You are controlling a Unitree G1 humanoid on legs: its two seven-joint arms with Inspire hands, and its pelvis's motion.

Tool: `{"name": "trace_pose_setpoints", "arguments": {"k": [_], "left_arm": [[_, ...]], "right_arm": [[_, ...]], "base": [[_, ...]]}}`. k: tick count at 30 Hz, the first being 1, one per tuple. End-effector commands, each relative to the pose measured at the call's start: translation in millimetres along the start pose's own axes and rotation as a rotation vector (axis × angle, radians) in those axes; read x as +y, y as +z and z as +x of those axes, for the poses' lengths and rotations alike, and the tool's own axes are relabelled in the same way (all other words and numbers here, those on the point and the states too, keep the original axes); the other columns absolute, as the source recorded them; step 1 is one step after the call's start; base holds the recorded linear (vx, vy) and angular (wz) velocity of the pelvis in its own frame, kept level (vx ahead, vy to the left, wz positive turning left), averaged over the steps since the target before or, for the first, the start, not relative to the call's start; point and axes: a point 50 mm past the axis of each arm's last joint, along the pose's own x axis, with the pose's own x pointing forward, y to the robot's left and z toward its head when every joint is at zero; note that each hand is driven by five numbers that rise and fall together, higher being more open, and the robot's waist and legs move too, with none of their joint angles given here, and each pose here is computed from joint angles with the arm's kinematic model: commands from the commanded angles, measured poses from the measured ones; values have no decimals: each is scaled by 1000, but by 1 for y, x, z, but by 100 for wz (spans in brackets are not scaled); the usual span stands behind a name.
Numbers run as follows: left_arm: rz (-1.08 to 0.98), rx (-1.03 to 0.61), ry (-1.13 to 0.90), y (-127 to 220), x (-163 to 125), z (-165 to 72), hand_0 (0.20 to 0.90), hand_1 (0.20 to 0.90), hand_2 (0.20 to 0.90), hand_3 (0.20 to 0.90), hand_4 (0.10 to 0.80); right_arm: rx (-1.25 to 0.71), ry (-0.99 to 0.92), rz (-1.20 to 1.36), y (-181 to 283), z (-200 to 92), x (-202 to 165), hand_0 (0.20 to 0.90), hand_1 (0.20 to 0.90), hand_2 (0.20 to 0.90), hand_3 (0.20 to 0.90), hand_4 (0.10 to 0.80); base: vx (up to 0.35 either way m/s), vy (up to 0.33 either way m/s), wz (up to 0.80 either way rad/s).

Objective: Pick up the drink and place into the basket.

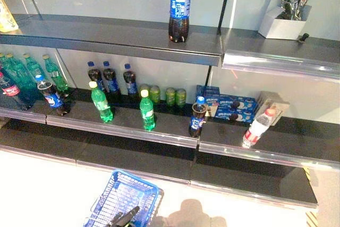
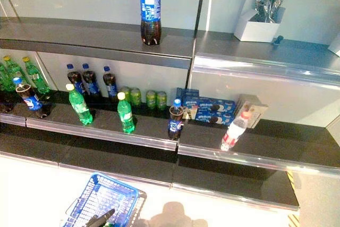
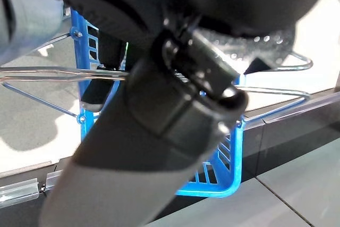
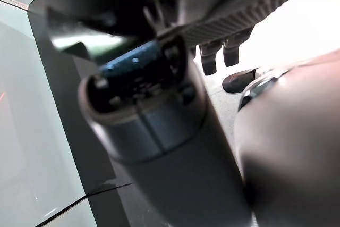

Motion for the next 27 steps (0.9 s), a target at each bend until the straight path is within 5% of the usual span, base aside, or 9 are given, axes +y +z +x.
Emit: {"name": "trace_pose_setpoints", "arguments": {"k": [1,27], "left_arm": [[103,-64,-126,18,-36,5,300,300,300,200,100],[95,-70,-123,12,-35,4,300,300,300,200,100]], "right_arm": [[10,-58,-91,8,2,-11,900,900,900,900,800],[97,-246,-1,-8,-2,-40,900,900,900,900,800]], "base": [[0,0,0],[0,0,0]]}}
